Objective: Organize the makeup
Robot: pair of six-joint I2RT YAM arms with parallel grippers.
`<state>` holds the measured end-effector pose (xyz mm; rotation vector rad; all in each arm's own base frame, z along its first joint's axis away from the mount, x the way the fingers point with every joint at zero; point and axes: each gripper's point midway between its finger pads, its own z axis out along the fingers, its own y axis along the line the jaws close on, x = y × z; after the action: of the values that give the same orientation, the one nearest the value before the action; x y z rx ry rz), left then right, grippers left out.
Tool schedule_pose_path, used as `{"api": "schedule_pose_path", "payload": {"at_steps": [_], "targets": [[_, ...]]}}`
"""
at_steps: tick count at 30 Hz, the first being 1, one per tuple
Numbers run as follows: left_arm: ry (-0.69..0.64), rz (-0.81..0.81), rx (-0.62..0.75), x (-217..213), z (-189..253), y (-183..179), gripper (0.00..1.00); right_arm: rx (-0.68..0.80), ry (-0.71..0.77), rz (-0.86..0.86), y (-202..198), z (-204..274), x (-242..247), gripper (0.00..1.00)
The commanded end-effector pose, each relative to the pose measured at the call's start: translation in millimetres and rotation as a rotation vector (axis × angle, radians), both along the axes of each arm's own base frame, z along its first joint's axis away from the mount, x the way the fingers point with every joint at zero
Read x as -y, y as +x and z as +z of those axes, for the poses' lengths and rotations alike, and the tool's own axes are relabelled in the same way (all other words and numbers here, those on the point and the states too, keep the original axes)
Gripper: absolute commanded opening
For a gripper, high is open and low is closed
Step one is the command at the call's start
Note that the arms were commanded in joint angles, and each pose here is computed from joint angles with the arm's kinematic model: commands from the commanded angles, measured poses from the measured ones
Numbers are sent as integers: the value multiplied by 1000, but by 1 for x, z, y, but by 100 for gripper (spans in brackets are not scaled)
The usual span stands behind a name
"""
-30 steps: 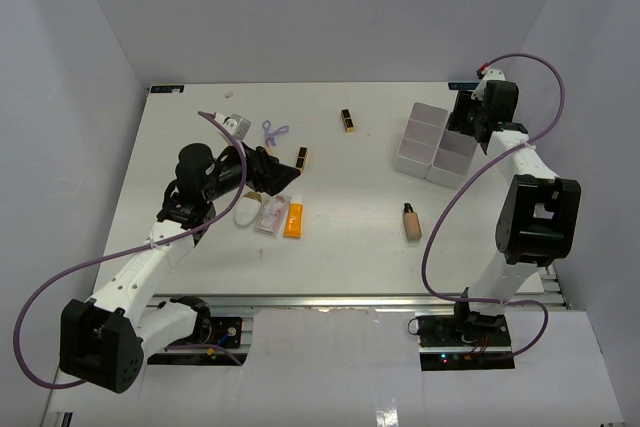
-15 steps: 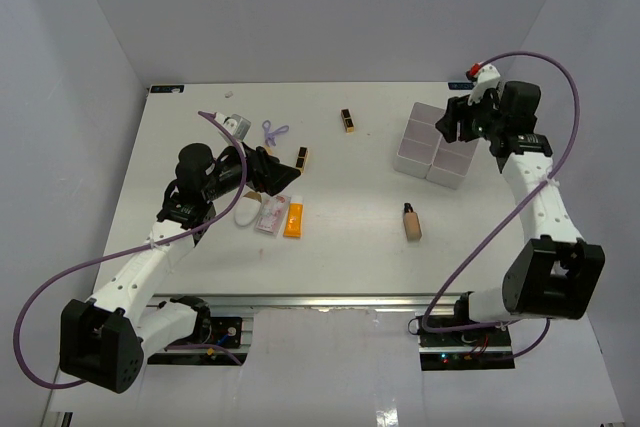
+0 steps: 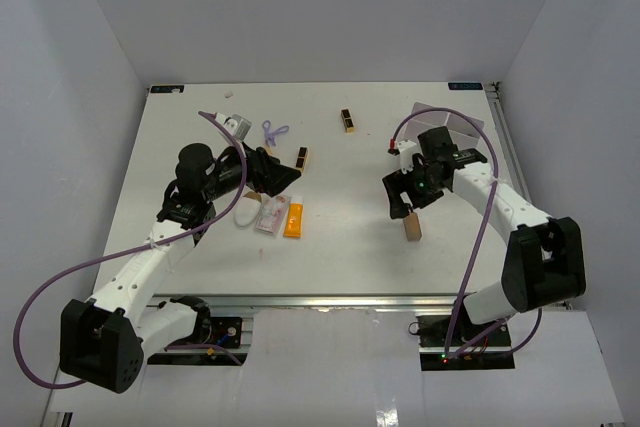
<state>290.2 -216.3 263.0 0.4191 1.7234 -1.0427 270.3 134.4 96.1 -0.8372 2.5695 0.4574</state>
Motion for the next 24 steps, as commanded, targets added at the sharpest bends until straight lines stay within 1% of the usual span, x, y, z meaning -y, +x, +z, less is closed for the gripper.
{"api": "schedule_pose_path", "payload": {"at_steps": [1, 4, 11, 15, 20, 24], "targets": [[8, 0, 19, 1, 2, 1, 98, -80, -88, -150, 6, -11, 7, 88], [12, 4, 17, 0, 1, 2, 98, -79, -174, -194, 11, -23, 18, 88], [9, -3, 18, 1, 2, 1, 98, -84, -251, -224, 10, -34, 30, 86], [8, -4, 21, 1, 3, 1, 98, -101, -261, -237, 13, -40, 30, 84], [8, -3, 23, 1, 4, 0, 98, -120, -276, -242, 18, -47, 29, 79], [6, -2, 28, 0, 5, 0, 98, -120, -279, -244, 22, -48, 28, 72]]}}
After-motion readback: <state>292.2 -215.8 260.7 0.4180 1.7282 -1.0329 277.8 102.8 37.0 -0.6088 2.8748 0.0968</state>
